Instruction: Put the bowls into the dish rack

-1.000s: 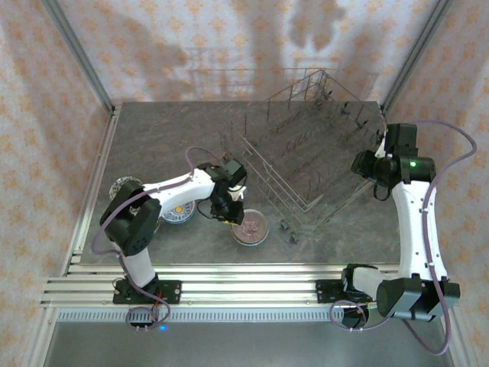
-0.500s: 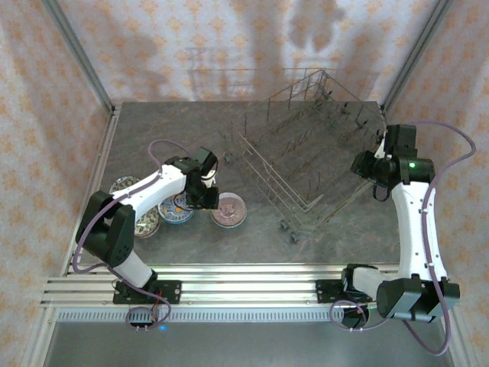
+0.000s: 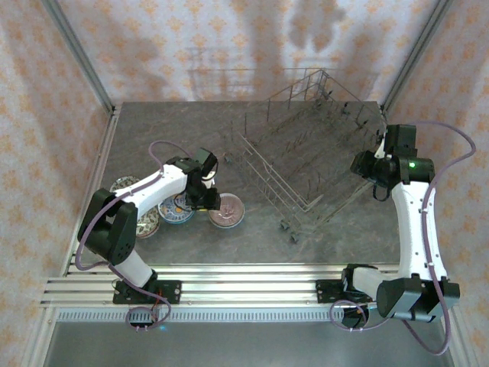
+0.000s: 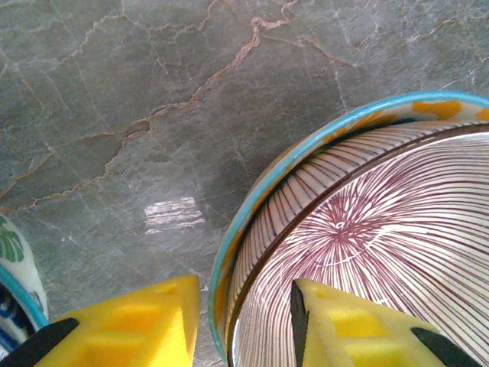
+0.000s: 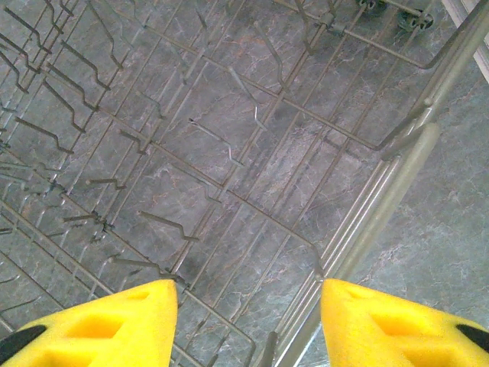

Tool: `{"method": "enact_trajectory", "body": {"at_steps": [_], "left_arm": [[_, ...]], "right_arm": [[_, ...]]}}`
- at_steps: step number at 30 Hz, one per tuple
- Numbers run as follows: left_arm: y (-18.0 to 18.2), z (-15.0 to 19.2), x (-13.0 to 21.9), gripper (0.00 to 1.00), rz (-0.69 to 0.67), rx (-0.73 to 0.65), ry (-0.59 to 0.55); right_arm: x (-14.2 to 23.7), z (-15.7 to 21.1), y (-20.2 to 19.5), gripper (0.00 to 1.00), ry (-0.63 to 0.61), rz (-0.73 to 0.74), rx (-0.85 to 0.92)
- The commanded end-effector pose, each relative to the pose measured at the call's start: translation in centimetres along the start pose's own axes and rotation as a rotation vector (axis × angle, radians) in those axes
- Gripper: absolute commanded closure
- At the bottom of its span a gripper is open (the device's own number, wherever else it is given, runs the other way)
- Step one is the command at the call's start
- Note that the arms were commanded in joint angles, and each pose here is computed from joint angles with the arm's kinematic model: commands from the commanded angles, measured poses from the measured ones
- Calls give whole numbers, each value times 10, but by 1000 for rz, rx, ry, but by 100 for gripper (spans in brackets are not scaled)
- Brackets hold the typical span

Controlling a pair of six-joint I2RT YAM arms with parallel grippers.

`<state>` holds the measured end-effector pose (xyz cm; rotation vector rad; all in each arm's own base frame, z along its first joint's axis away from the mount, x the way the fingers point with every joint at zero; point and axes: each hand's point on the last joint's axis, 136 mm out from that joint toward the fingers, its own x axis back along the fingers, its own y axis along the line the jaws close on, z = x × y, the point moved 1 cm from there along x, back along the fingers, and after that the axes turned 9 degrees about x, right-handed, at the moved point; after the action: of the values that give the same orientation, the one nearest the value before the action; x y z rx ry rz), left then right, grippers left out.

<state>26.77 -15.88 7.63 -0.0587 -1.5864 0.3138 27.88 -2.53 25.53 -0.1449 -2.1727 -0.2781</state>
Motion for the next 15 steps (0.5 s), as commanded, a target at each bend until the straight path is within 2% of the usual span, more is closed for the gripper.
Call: {"method": "enact_trajectory", "body": {"at_steps": [1, 15], "left_arm": [[7, 1, 12, 61, -33, 24, -25], [1, 3, 10, 68, -50, -1, -13]], "right_arm": [[4, -8, 2, 48, -21, -3, -8], [-4, -1, 2, 48, -3, -7, -4]]}}
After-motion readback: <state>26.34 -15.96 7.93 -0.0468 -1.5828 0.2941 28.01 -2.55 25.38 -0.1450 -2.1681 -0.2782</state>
